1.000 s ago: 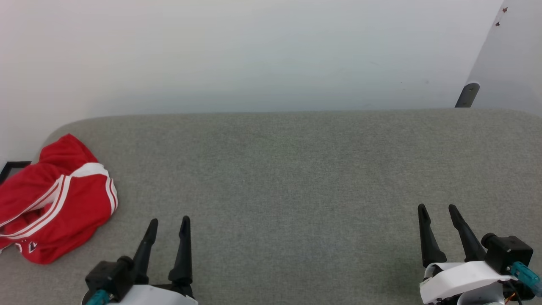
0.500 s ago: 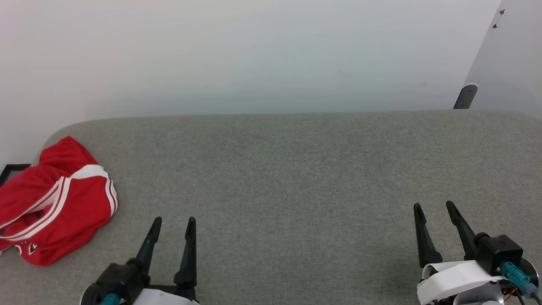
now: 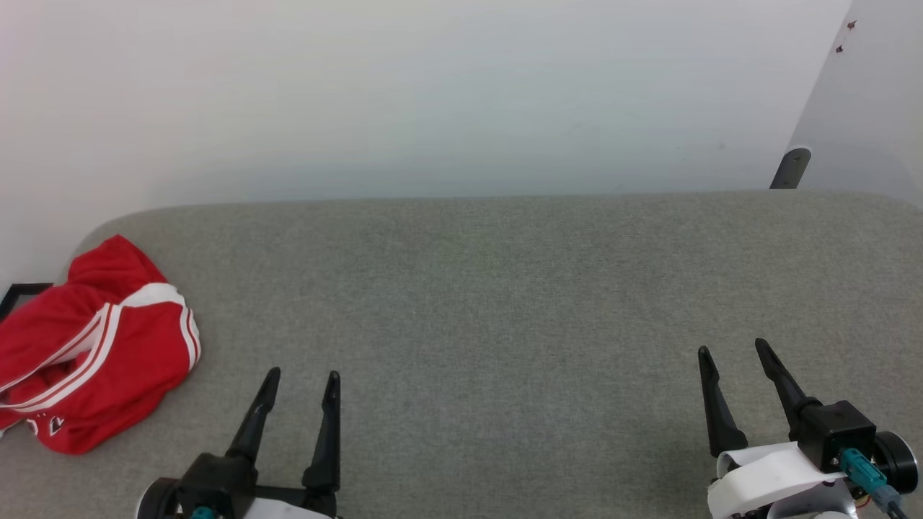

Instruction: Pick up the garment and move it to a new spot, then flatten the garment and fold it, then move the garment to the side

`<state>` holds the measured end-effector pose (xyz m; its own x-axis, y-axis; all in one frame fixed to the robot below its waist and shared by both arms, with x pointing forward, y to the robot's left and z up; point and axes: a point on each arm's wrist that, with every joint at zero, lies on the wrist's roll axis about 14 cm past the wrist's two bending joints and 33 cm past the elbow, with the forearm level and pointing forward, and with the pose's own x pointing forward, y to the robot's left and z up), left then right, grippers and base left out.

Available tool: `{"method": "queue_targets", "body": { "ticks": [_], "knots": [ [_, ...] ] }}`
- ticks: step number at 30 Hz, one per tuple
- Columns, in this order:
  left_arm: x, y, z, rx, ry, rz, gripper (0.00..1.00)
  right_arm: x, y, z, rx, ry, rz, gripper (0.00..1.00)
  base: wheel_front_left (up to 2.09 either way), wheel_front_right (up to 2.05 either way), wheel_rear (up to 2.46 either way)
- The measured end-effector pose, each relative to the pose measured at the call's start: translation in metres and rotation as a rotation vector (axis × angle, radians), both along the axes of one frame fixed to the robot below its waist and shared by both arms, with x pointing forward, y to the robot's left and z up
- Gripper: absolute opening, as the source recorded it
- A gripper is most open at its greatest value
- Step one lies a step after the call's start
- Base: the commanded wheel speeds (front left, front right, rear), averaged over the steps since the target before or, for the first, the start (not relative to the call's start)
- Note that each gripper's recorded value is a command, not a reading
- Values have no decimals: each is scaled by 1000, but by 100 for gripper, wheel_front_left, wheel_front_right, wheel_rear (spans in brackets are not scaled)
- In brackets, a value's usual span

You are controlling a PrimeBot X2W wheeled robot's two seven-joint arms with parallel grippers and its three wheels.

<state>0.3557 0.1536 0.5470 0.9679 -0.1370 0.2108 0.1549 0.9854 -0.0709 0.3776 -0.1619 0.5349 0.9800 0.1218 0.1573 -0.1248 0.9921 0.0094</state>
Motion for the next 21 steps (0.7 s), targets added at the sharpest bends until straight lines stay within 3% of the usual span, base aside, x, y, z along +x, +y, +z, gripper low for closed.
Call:
{"method": "queue_targets", "body": {
  "ticks": [13,21],
  "knots": [
    [-2,2,0,-7,0,4,100,1,2,1,0,-4,7,100,0,0,0],
    [-12,27,-2,6,5,87,100,5,27,4,-2,-9,79,100,0,0,0]
  ]
}}
